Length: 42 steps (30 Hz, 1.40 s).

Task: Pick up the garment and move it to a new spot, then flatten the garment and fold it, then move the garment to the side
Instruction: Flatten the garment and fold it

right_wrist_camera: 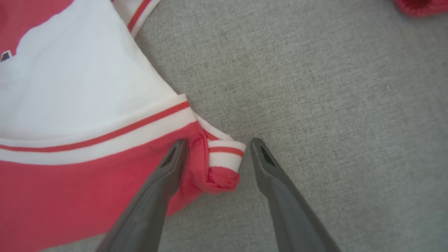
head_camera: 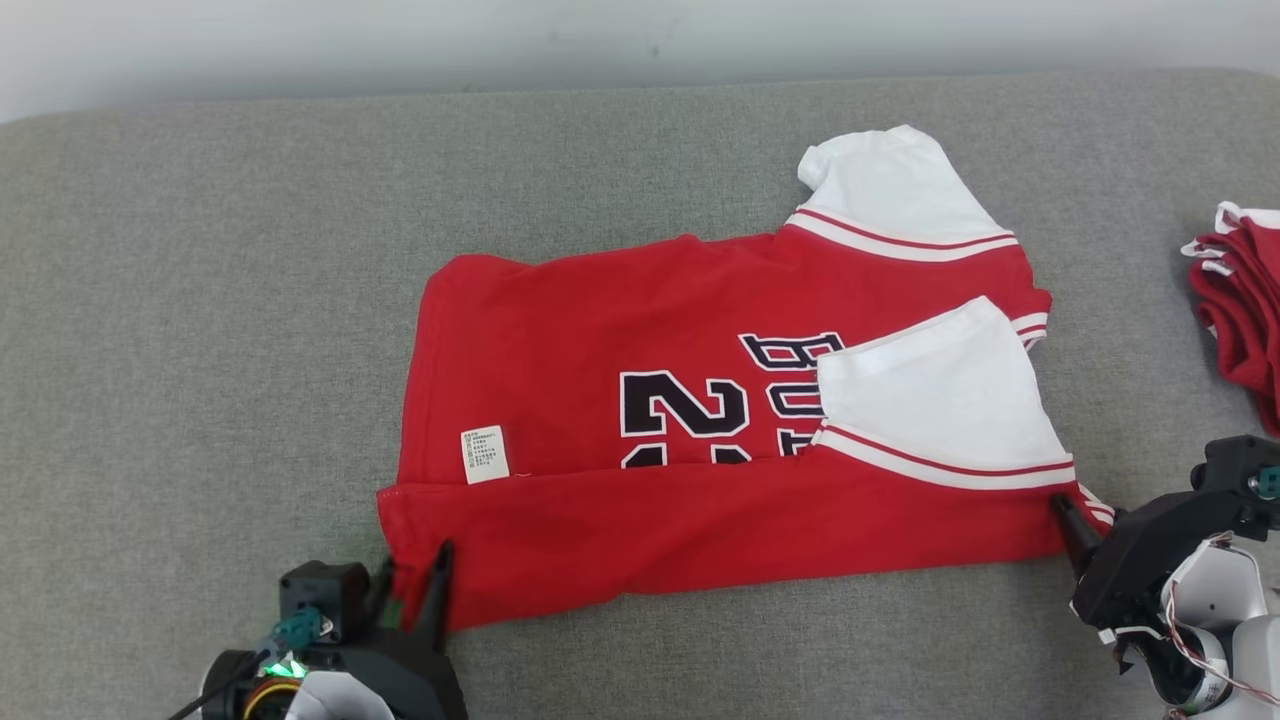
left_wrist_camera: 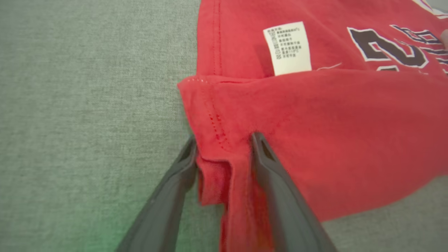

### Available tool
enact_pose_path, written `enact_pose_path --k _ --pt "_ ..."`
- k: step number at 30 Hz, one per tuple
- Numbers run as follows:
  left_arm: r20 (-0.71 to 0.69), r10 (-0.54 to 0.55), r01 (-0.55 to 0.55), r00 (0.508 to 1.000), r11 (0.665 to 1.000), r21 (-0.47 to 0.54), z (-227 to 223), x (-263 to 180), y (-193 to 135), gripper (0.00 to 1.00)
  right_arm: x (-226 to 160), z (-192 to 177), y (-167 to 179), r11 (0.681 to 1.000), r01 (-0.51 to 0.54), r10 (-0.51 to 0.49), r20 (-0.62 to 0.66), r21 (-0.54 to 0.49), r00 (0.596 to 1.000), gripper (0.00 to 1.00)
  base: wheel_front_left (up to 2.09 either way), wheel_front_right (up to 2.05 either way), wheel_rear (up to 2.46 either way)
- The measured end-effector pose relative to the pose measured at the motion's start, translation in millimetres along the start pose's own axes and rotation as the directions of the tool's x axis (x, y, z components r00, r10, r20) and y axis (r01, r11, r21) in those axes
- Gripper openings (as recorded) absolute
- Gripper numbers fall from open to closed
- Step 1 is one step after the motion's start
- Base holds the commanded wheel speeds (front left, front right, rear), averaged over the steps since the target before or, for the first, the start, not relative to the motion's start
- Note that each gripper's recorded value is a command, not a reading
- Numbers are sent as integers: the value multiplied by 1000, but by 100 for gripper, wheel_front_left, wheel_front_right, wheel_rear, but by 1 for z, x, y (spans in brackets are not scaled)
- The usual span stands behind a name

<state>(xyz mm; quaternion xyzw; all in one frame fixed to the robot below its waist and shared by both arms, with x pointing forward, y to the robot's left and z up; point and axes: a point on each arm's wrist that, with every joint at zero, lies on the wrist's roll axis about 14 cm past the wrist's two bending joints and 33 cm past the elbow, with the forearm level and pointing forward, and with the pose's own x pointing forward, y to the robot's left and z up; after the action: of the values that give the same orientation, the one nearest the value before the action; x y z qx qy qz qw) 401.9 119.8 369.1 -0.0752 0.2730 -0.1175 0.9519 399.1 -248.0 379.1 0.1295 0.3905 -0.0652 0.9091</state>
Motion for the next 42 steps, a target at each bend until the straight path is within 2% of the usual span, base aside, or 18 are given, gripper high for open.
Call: enact_pose_path --k 10,20,31,32,33,34,42 --pt "-31 -44 44 999 999 -3 -8 -15 -13 0 -19 6 10 996 -65 61 67 57 996 0 0 0 0" --pt "-41 -46 47 998 999 13 -14 -39 -14 0 -64 -8 -14 995 -38 28 101 93 995 0 0 0 0" --pt "-105 -42 41 994 999 -16 -35 -52 -19 0 -71 -46 -29 990 -5 0 32 142 999 0 0 0 0" --pt "-110 -41 39 993 999 -19 -37 -53 -19 2 -71 -47 -29 990 -5 1 31 144 1000 0 0 0 0" --pt "-112 -40 38 993 999 -21 -39 -54 -19 62 -71 -47 -28 989 -7 2 32 145 999 50 0 0 0" --pt "-112 -38 35 993 999 -23 -39 -55 -19 100 -71 -47 -29 989 -7 1 37 146 999 100 0 0 0" --pt "-71 -5 2 997 999 -32 -29 -60 -11 100 -76 -25 -27 992 -14 -2 130 129 992 100 0 0 0"
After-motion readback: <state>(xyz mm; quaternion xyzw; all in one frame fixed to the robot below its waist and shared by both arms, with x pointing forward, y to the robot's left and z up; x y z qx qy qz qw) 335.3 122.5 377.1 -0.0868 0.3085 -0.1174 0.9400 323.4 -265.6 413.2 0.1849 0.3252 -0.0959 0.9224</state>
